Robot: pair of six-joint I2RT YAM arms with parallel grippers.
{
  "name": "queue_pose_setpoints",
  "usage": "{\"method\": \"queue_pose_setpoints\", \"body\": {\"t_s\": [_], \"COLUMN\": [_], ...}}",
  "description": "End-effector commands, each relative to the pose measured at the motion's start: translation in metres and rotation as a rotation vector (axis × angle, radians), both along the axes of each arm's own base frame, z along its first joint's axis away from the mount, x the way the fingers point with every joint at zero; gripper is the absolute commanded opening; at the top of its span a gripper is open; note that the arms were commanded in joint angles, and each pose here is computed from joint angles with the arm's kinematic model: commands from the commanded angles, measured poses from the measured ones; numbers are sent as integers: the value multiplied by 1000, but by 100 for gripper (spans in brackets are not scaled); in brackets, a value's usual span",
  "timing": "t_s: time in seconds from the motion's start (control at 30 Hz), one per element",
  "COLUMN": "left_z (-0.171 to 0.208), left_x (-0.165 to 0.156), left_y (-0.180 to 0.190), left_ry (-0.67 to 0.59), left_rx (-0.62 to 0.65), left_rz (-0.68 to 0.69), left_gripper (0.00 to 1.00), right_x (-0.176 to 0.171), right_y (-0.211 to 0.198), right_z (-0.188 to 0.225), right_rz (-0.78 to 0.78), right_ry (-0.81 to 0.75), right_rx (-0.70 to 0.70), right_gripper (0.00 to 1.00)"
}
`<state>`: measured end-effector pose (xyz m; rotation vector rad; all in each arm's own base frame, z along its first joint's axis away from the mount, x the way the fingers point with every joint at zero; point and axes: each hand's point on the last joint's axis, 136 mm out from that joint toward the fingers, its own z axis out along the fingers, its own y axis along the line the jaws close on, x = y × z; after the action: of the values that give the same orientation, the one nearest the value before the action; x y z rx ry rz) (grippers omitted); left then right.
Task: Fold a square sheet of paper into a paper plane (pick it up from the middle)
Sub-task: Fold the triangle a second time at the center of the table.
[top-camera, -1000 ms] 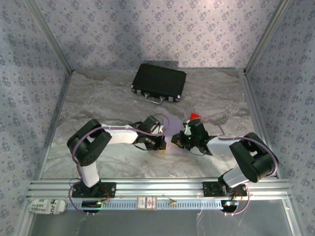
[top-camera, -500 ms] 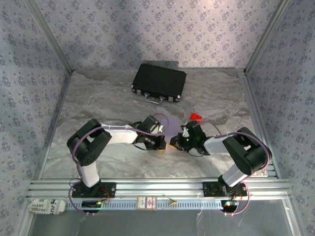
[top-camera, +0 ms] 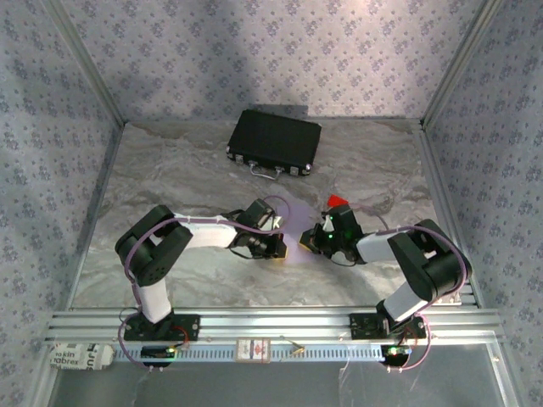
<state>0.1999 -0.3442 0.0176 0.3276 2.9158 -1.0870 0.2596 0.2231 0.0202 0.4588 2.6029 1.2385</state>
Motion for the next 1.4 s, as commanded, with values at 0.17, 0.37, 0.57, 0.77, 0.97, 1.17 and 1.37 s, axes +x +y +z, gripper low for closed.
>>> {"method": "queue_pose_setpoints", "body": {"t_s": [0.17, 0.37, 0.57, 0.77, 0.97, 1.17, 1.37], "left_z": [-38, -36, -19, 20, 30, 18, 5], "left_x": [-16, -15, -11, 10, 27, 38, 38], "left_y": [32, 30, 19, 0, -13, -7, 1], "left_ry": [69, 65, 53, -21, -61, -87, -92], "left_rx": [153, 146, 96, 52, 51, 125, 172], "left_rz": [6, 5, 4, -17, -45, -55, -70], "left_gripper": [4, 4, 5, 14, 17, 17, 16], "right_x": [11, 18, 5, -18, -27, -34, -44], "right_y": [-35, -37, -36, -40, -38, -35, -35], "right_z": [-10, 15, 21, 16, 20, 22, 23], "right_rz": [-106, -102, -68, -24, -5, 11, 16], "right_ry": [23, -39, -32, -11, -17, -10, 5], "right_rx": [-86, -77, -102, -191, -196, -196, -201], "right_gripper": [0, 0, 2, 6, 8, 11, 19]}}
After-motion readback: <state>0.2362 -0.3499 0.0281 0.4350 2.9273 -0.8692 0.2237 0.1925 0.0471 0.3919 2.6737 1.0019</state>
